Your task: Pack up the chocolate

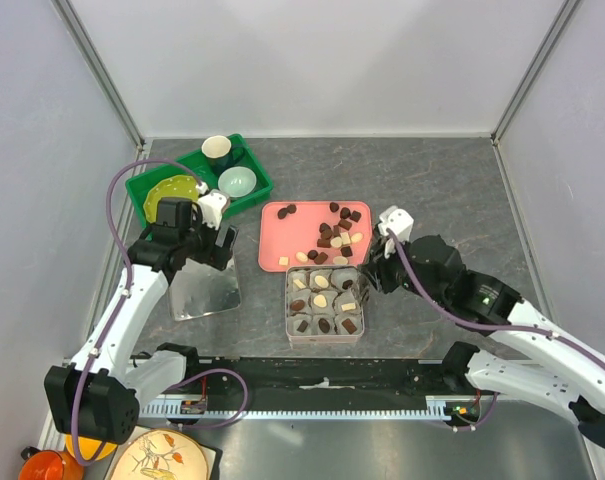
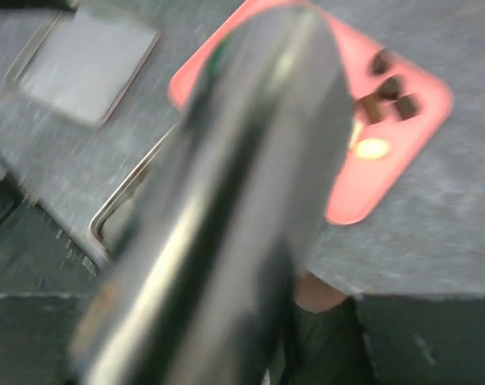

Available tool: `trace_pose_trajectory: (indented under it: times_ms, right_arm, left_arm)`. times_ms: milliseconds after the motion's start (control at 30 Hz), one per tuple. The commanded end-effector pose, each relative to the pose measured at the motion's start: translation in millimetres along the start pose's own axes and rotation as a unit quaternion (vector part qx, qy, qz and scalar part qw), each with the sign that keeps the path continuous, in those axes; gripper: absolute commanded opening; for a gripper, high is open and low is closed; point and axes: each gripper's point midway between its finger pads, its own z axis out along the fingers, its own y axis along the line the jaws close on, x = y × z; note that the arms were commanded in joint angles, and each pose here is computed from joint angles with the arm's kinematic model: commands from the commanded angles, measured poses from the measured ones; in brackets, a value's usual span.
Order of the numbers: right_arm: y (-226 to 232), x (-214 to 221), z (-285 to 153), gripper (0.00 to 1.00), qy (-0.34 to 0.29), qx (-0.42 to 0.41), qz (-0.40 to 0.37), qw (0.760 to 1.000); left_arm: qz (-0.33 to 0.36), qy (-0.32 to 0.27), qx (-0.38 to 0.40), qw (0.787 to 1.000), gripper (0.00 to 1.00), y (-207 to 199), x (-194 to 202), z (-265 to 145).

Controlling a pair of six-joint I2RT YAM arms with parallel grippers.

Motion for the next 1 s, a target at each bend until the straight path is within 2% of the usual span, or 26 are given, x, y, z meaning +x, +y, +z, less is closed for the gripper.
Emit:
trace_pose_trajectory:
  times_ms: [0,100,167,233,367,467,500,633,767,967]
  right_arm:
    - [-43.0,-50.1,-24.6,0.33,-0.039,0.138,-0.002,0.990]
    - [-85.9,-40.7,-22.5,0.36,0.018,0.229,0.001,0.973]
    - [-101.5,-30.5,-14.0,0.39,0.053,0.230,0.023,0.971]
    - [-136.7,-20.8,-17.8,0.41,0.069,0.270,0.056,0.959]
    - [-181.2,30.6,1.7,0.43,0.153,0.297,0.102,0.937]
    - [-198.9,56.8,23.2,0.45,0.177,0.293,0.150,0.928]
    - [-205.3,56.1,30.0,0.47,0.166,0.301,0.156,0.926]
    - [-220.6,73.6,51.2,0.50,0.185,0.311,0.161,0.918]
    - [-239.0,90.9,71.7,0.50,0.219,0.310,0.166,0.910]
    - [-265.8,100.1,94.7,0.48,0.231,0.310,0.177,0.905]
  left_arm:
    - [0.021,-0.020,-0.004,1.000,0.99,3.0,-5.8,-2.1]
    - [0.021,-0.021,-0.002,1.000,0.99,1.9,-4.5,0.5]
    - [0.024,-0.021,-0.002,1.000,0.99,2.3,-3.4,1.6]
    - [0.027,-0.019,-0.005,0.999,0.99,3.2,-0.4,3.8]
    - [0.035,-0.016,-0.008,0.999,0.98,4.0,6.0,7.6]
    - [0.039,-0.009,-0.010,0.999,0.97,5.3,10.5,12.2]
    - [0.039,-0.007,-0.012,0.999,0.97,5.9,11.8,13.3]
    - [0.042,-0.002,-0.016,0.999,0.98,8.9,11.6,17.9]
    - [0.043,0.003,-0.013,0.999,0.98,9.0,13.4,25.3]
    - [0.046,0.030,-0.010,0.998,0.98,11.3,23.7,44.1]
